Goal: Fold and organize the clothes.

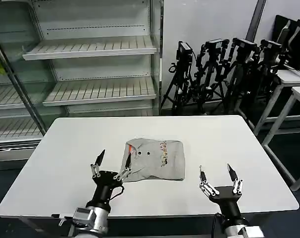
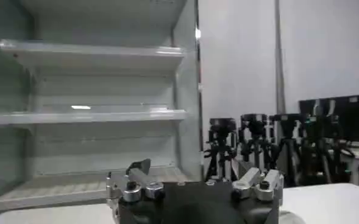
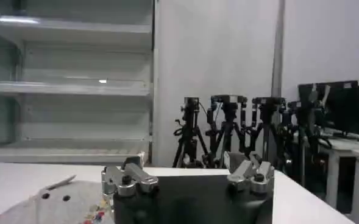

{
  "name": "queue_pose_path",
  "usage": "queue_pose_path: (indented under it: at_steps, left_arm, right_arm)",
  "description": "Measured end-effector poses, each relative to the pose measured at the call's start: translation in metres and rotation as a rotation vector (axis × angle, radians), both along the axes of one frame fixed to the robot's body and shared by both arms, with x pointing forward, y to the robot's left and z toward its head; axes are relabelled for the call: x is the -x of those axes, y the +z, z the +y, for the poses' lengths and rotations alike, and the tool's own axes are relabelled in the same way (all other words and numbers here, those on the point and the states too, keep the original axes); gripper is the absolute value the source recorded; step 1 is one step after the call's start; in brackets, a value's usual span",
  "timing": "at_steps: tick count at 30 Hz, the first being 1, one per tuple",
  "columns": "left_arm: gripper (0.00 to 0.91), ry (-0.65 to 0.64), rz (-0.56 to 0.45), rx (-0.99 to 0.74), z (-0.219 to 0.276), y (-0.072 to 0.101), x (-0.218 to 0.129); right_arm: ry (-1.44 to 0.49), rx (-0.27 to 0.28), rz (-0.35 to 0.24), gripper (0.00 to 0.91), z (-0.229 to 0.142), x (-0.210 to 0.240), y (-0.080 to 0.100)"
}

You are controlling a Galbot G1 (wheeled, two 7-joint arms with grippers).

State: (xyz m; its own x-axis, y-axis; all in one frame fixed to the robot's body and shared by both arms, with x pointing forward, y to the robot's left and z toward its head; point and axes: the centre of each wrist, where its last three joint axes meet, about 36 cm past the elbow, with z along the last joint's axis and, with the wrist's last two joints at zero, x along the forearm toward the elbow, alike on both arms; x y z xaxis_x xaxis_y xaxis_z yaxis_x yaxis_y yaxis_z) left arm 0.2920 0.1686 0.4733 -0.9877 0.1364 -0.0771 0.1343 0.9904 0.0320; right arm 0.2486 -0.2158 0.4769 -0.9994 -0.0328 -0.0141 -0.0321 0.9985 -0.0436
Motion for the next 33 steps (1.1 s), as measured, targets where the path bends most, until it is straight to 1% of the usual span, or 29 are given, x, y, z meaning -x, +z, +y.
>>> queue_pose_path:
  at_steps: [12,25,33]
  left_arm:
    - [0.907,0.037,0.003,-0.039,0.007,-0.001,0.026]
    - [0.907,0.044,0.014,-0.054,0.009,-0.006,0.032]
    - [0.907,0.048,0.016,-0.043,0.009,-0.004,0.038]
  right_arm:
    - [0.009,0.027,-0.012,0.907,0.001,0.001,-0.001]
    - [-0.034,0.057,-0.018,0.907,-0.001,0.004,0.001]
    - [-0.057,0.071,-0.020,0.907,-0.004,0.003,0.006]
